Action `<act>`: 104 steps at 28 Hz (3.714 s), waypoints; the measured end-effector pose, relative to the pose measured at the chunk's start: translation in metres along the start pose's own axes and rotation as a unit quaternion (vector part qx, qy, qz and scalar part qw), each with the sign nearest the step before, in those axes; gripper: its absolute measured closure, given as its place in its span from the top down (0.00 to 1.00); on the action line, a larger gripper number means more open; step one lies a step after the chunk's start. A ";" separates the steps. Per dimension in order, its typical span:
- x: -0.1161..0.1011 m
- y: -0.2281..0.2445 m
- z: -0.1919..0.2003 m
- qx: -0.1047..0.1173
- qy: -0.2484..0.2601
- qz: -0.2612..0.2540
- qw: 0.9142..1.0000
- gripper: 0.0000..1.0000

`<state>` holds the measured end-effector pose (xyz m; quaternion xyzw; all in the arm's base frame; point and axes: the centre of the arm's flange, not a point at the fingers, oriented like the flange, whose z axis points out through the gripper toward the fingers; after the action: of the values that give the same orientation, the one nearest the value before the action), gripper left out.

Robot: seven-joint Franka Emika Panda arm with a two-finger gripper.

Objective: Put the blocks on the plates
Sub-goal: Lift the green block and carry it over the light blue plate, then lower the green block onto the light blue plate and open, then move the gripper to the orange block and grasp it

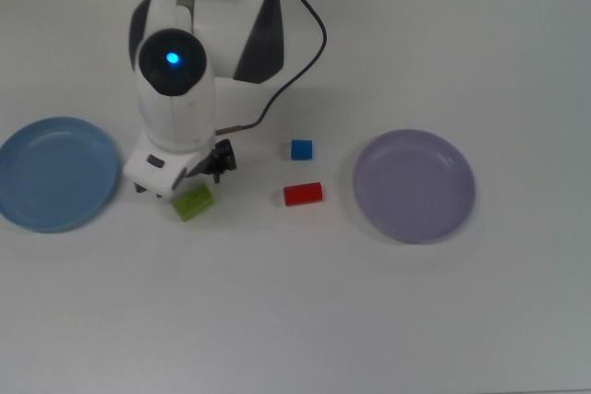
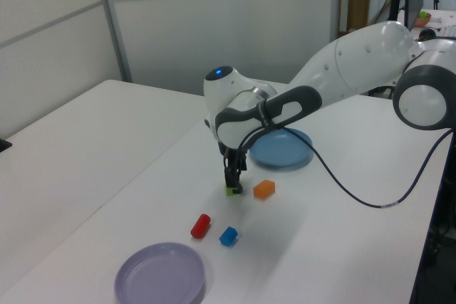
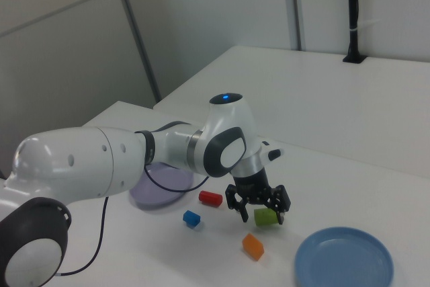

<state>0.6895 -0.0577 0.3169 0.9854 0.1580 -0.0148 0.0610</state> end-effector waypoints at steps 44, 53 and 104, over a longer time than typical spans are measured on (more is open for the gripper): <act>-0.046 0.109 -0.084 -0.013 0.069 0.080 0.994 0.69; -0.087 0.168 -0.036 -0.012 0.036 0.107 0.994 0.69; -0.077 0.032 -0.040 0.071 -0.062 0.129 0.987 1.00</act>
<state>0.6269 -0.1066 0.3641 0.9965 0.0244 -0.0794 0.0021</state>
